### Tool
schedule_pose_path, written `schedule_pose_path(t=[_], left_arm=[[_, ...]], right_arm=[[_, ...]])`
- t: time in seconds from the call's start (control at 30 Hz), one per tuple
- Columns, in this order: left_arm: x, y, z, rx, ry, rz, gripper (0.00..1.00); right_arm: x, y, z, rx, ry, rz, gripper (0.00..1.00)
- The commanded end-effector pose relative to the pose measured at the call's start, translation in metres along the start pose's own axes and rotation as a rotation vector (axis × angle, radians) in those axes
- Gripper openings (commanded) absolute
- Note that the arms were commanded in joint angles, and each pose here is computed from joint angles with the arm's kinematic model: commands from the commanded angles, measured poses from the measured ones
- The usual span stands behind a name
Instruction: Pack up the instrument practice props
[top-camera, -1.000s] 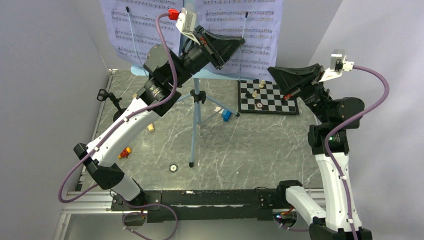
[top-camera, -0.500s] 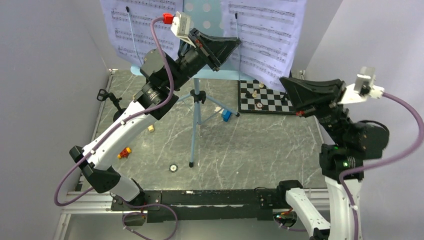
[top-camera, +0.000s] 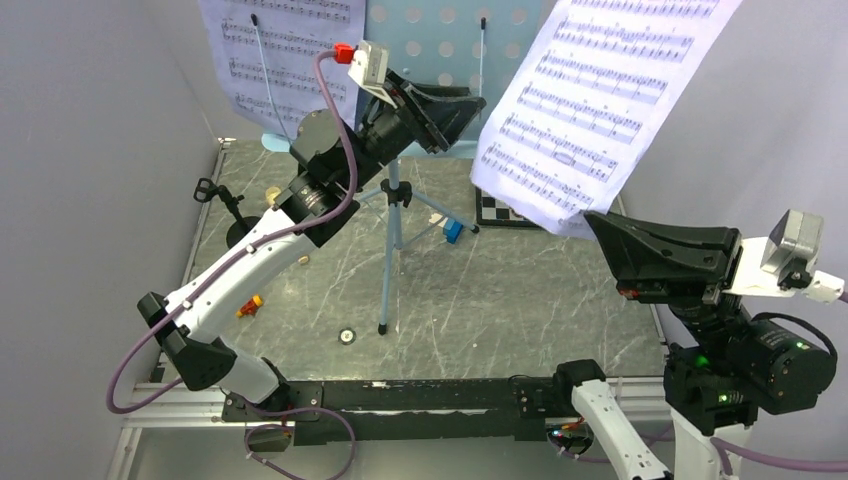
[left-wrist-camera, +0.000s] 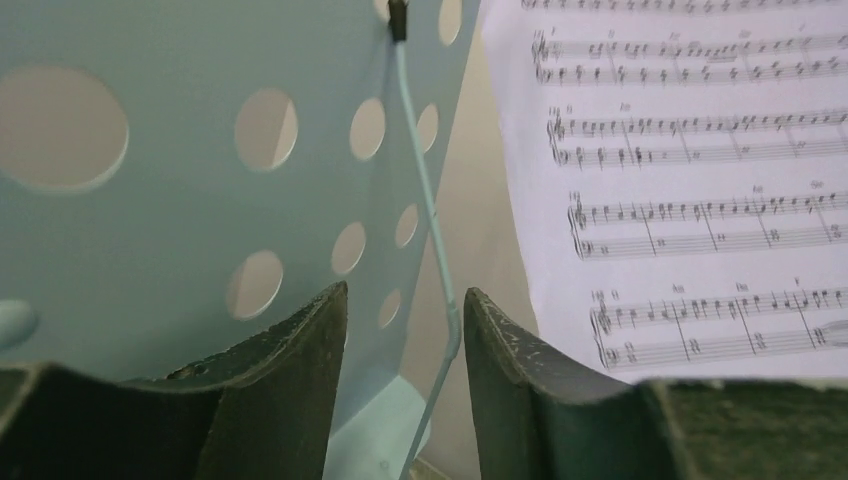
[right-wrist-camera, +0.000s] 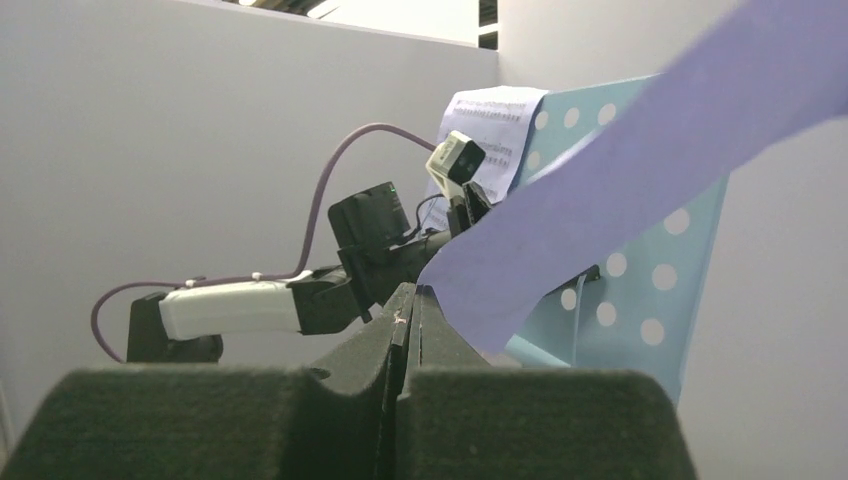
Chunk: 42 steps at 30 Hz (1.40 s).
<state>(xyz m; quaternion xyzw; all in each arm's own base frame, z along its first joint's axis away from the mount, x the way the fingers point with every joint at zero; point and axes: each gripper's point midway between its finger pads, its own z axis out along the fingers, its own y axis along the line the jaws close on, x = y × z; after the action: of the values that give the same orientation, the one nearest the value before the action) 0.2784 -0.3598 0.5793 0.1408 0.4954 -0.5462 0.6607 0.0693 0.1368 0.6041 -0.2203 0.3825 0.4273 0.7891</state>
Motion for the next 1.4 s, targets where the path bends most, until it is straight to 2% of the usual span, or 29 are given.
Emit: schedule_pose_path(t=[0.0,0.3,0.33,0.37,0.4,0.53,0.67,0.8,1.07,1.23,1.37], left_arm=[[-0.017,-0.009,-0.015,0.007,-0.041,-0.006,0.54],[-0.005,-0.008,-0.055,-0.017,-0.021,-0.031,0.73],[0.001,-0.007,-0.061,-0.019,-0.011,-0.035,0.79],[0.003,-0.007,-0.067,-0.021,-0.006,-0.037,0.94],[0.005,-0.006,-0.074,-0.037,-0.01,-0.034,0.99],[0.016,-0.009,-0.106,-0.064,-0.013,-0.033,0.99],[0.039,-0.008,-0.138,-0.082,0.038,-0.071,0.99],[0.074,0.009,-0.171,-0.156,0.106,-0.111,0.99],[0.149,0.045,-0.235,-0.307,0.229,-0.235,0.99],[0.175,0.052,-0.256,-0.335,0.255,-0.302,0.99],[0.178,0.057,-0.262,-0.359,0.266,-0.291,0.99]], right_arm=[[0.007,0.006,-0.014,0.021,0.017,0.005,0.0],[0.025,0.006,-0.052,0.138,0.049,-0.006,0.0],[0.029,0.005,-0.056,0.15,0.059,-0.007,0.0],[0.032,0.005,-0.061,0.164,0.068,-0.005,0.0],[0.035,0.005,-0.065,0.176,0.078,-0.004,0.0],[0.054,-0.003,-0.083,0.251,0.128,0.012,0.0],[0.09,-0.03,-0.099,0.375,0.192,0.06,0.0],[0.131,-0.057,-0.111,0.475,0.252,0.143,0.0],[0.192,-0.076,-0.121,0.514,0.341,0.285,0.0],[0.221,-0.107,-0.124,0.611,0.371,0.303,0.0],[0.229,-0.136,-0.119,0.687,0.34,0.281,0.0]])
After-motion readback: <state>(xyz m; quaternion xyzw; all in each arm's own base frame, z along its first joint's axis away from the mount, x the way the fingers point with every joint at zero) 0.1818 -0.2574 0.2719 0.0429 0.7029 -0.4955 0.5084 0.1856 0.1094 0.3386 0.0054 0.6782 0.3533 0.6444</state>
